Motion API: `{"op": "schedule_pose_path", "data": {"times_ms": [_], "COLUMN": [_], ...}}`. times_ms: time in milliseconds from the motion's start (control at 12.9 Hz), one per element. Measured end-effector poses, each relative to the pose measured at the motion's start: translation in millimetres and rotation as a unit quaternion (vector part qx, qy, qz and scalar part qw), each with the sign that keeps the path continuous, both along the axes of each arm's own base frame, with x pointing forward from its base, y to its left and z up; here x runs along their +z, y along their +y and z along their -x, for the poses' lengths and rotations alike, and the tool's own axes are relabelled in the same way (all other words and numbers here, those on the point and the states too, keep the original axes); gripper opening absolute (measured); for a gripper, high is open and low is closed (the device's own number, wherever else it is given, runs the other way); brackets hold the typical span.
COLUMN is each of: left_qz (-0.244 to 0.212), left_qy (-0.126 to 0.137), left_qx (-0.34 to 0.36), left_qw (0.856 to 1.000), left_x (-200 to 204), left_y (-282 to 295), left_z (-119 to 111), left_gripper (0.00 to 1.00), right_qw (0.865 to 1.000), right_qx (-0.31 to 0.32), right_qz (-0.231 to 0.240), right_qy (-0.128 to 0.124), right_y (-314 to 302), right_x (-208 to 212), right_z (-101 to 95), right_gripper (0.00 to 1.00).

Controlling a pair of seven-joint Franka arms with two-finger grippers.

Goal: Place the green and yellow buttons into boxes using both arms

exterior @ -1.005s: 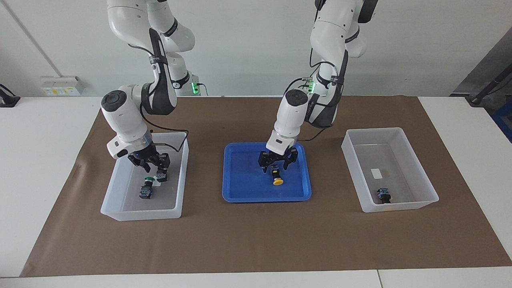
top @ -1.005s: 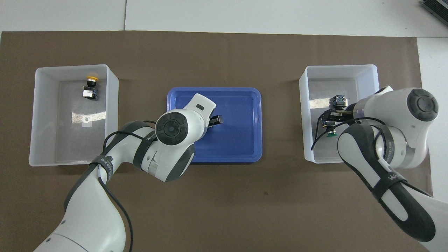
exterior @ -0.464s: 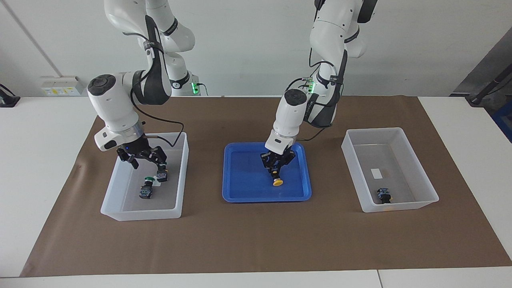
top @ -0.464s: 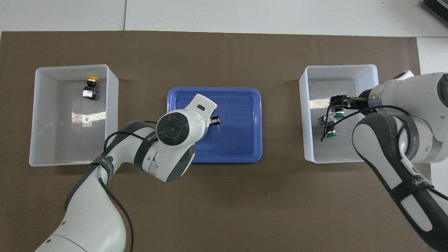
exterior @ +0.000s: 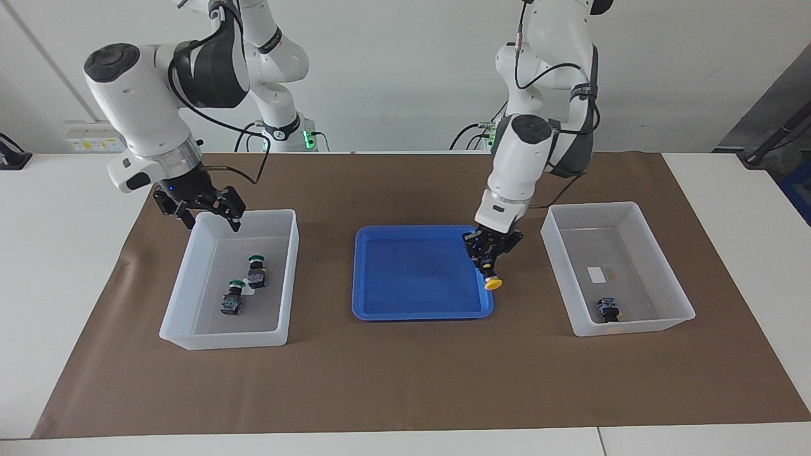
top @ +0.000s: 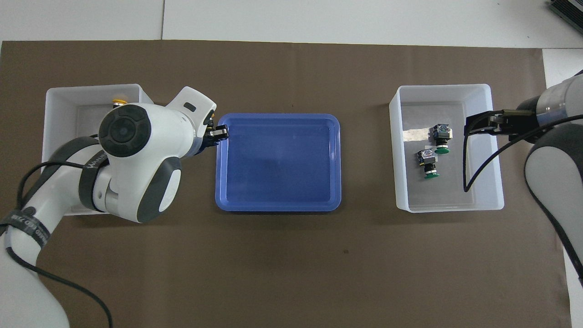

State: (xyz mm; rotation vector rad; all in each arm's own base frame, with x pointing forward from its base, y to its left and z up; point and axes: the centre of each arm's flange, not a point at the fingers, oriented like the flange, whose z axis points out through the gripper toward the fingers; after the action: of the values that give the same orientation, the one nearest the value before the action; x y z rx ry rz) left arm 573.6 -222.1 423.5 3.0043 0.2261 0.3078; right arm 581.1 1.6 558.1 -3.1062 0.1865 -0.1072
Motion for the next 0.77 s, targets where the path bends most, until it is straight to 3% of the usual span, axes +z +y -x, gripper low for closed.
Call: {"op": "schedule_pose_path", "data": {"times_ms": [386, 773], "left_qz": [-0.032, -0.068], "left_qy": [-0.031, -0.058], "left_qx": [-0.021, -0.066], "left_qw": [0.999, 0.994], "left_x": [13.0, 7.3], "left_y": [144.7, 243.8], "left_z": [-38.0, -48.8], "left_gripper": [0.33, 0.33], "right_qw": [1.0, 0.999], "right_qx": [0.005, 0.027], "right_qz": [0.006, 0.008], "right_qy": [0.028, 0.023], "right_y": [1.2, 0.0], "right_x": [58.2, 48.2], "right_z": [33.6, 38.0], "right_gripper": [1.0, 1.0]}}
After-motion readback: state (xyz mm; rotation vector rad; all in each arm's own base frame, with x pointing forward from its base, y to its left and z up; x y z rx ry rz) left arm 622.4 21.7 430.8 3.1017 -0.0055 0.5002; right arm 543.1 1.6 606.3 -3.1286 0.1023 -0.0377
